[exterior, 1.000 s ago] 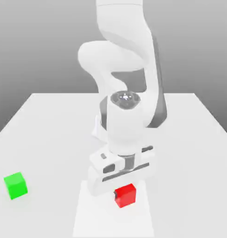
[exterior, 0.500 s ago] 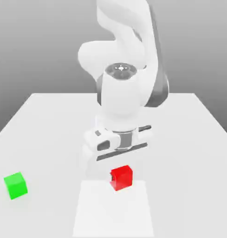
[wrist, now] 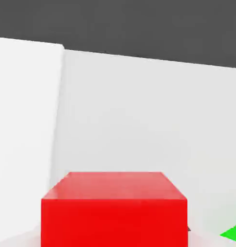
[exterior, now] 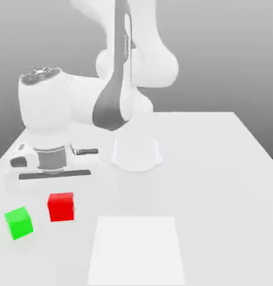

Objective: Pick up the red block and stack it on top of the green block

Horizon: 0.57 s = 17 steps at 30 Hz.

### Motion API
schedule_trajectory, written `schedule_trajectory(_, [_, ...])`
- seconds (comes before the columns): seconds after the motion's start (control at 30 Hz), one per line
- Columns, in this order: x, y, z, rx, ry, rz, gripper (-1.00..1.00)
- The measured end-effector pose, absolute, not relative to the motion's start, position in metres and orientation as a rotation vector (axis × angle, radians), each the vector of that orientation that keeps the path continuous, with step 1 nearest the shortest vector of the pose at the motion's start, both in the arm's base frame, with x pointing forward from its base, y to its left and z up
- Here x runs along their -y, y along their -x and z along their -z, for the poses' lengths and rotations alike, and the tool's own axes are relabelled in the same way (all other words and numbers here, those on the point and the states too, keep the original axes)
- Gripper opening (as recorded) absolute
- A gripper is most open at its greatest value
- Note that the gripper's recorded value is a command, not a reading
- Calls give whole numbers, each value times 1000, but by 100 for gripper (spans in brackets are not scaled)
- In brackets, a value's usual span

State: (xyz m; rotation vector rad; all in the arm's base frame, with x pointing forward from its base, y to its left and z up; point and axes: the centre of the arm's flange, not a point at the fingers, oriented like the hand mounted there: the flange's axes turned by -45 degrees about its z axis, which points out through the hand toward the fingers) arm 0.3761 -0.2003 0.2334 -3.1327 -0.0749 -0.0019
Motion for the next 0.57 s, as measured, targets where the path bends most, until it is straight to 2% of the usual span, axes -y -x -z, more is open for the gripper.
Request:
schedule_trajectory(0.27, [291,-335,-245,-188,3134,0,-100])
schedule_trajectory(0.43, [296,-335,-198,-191,3134,0,-100])
schedule_trajectory(0.47, [296,-335,-188,-192,3134,0,100])
schedule_trajectory(0.57, [296,-335,-188,-192,3134,0,100])
